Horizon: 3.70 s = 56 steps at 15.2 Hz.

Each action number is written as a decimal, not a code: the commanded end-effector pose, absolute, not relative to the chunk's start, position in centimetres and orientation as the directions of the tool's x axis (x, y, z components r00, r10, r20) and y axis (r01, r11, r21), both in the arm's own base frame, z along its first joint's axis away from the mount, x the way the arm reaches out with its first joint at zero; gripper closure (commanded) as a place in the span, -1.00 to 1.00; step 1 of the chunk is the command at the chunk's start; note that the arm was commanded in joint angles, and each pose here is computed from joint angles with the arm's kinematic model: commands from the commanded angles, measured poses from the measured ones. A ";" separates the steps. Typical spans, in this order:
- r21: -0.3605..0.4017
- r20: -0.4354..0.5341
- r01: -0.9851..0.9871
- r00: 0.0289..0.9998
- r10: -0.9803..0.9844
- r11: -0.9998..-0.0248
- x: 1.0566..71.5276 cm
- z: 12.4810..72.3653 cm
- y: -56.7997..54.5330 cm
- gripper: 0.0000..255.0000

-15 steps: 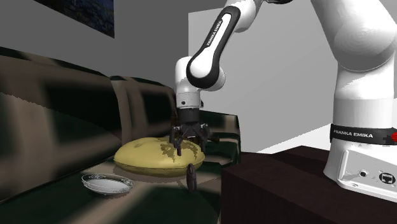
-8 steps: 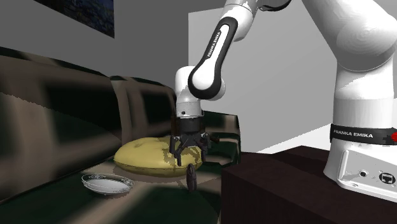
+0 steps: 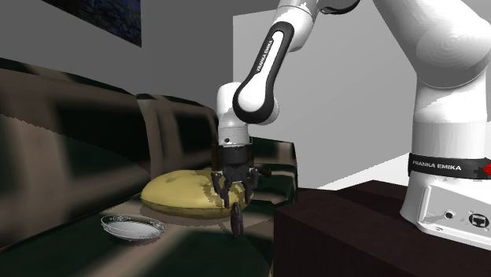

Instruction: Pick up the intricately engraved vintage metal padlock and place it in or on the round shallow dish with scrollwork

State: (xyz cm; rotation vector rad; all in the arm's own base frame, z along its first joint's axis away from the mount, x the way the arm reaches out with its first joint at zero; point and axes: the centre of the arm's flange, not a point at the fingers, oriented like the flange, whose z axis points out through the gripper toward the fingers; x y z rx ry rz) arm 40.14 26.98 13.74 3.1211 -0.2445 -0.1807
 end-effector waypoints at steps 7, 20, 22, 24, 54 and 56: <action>0.015 -0.114 -0.155 0.981 -0.156 -0.988 40.1 13.7 27.0 1.00; 0.015 -0.114 -0.155 0.981 -0.156 -0.988 40.1 19.5 27.0 1.00; 0.015 -0.114 -0.155 0.981 -0.156 -0.988 40.1 20.6 27.0 1.00; 0.015 -0.114 -0.155 0.981 -0.156 -0.988 40.1 21.6 27.0 1.00; 0.015 -0.114 -0.155 0.981 -0.156 -0.988 53.5 30.7 52.3 1.00; 0.015 -0.114 -0.155 0.981 -0.156 -0.988 54.1 30.4 53.4 1.00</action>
